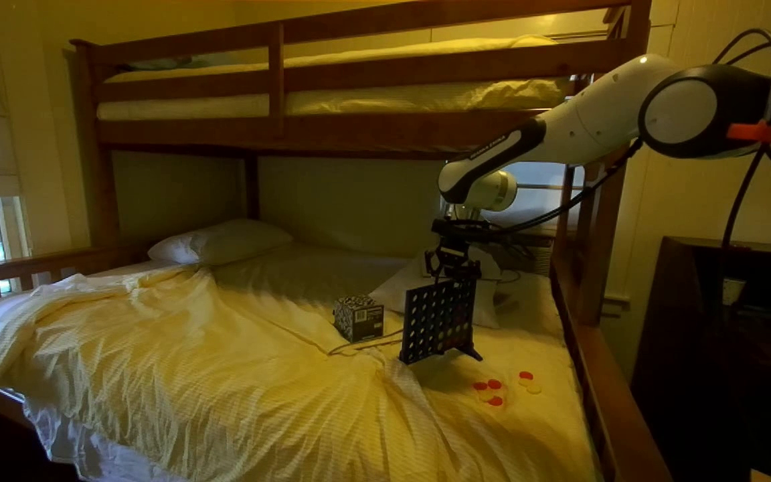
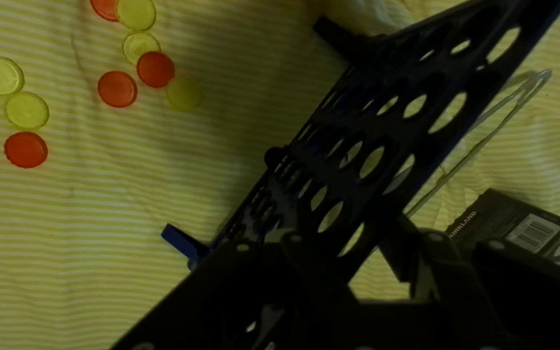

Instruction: Rotate the token holder 180 degrees

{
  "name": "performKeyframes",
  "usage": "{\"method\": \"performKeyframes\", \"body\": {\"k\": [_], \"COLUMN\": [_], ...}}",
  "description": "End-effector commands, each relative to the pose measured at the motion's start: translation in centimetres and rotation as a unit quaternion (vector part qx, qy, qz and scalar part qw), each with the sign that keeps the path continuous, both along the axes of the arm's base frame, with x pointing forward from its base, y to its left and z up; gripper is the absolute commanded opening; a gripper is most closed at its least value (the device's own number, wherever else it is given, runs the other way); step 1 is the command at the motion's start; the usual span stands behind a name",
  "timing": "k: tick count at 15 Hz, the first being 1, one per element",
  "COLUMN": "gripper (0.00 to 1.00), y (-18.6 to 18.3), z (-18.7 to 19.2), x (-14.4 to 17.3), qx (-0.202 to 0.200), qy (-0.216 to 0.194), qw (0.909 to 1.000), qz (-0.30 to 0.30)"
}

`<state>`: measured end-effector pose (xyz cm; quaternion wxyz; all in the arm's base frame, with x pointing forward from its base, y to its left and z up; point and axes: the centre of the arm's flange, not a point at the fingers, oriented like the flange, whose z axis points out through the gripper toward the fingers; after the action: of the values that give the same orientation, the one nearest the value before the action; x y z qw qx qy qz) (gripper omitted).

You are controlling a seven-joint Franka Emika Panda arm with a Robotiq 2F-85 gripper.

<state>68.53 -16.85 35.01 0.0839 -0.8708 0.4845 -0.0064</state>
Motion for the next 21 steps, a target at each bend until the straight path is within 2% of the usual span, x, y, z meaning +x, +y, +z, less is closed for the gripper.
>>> {"method": "performKeyframes", "body": {"k": [1, 2, 4, 6, 7, 10, 13, 15, 18, 21], "gripper": [0.09, 0.03, 0.05, 0.01, 0.04, 0.04, 0.04, 0.04, 0.04, 0.04], "y": [-0.2, -0.2, -0.2, -0.1, 0.0, 0.2, 0.4, 0.8, 2.0, 3.7], "z": [0.0, 0.1, 0.6, 1.3, 1.8, 3.1, 4.5, 5.7, 7.2, 8.5], "x": [1.1, 1.1, 0.5, -0.1, -0.5, -1.1, -1.8, -2.5, -3.5, -3.6], "qx": [0.015, 0.018, 0.021, 0.028, 0.026, 0.026, 0.011, -0.018, -0.078, -0.139], "qy": [0.012, 0.015, 0.023, 0.027, 0.027, 0.027, 0.043, 0.063, 0.100, 0.112], "qw": [0.9998, 0.9997, 0.9993, 0.9986, 0.9983, 0.9968, 0.9935, 0.9889, 0.9736, 0.9536], "qz": [-0.002, 0.001, 0.019, 0.034, 0.043, 0.071, 0.105, 0.133, 0.190, 0.242]}}
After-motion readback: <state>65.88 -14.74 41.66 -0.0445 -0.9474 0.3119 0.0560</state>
